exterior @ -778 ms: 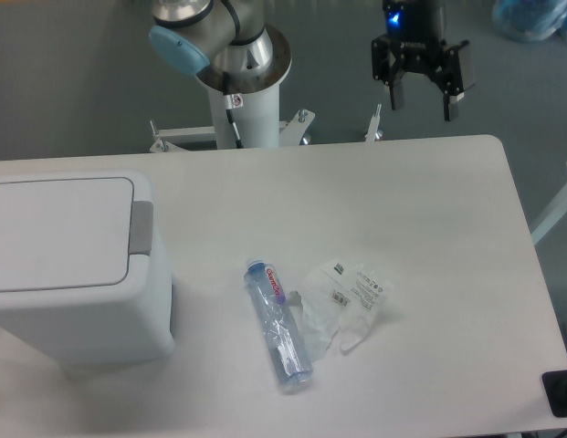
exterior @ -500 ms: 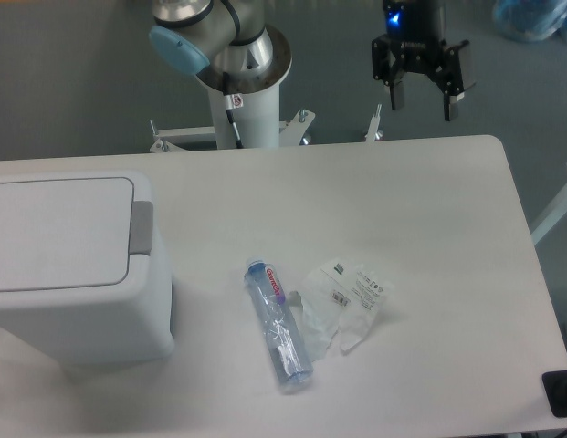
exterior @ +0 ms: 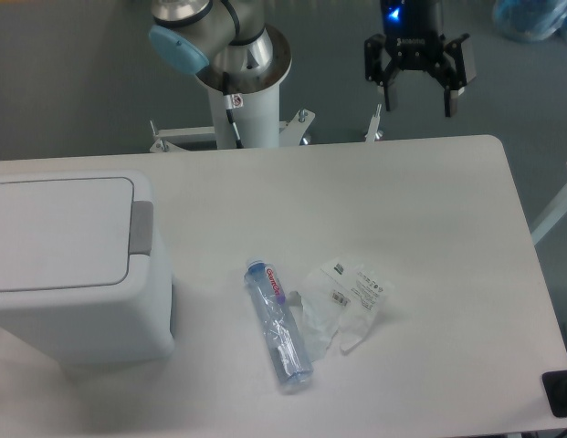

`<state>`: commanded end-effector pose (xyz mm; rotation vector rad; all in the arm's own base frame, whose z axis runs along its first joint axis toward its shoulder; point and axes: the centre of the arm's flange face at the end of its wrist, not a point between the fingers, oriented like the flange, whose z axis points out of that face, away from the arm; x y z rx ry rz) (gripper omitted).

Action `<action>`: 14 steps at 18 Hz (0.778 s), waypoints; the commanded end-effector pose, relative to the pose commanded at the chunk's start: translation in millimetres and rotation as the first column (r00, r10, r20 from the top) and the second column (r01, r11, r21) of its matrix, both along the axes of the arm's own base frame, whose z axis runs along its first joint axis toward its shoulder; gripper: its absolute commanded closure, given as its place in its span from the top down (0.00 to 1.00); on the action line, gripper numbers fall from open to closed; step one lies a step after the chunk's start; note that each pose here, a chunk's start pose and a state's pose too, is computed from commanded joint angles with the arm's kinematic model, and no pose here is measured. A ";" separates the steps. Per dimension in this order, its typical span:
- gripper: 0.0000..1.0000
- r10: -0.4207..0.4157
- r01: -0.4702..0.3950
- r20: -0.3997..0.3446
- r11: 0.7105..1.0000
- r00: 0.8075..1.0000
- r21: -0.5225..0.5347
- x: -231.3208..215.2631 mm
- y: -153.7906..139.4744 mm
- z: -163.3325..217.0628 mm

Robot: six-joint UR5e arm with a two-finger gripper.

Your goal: Open the trash can

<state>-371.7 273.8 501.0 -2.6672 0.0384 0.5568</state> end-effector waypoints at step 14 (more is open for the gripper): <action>1.00 0.192 -0.245 0.279 0.955 0.941 0.170 65.7 114.4 9.1</action>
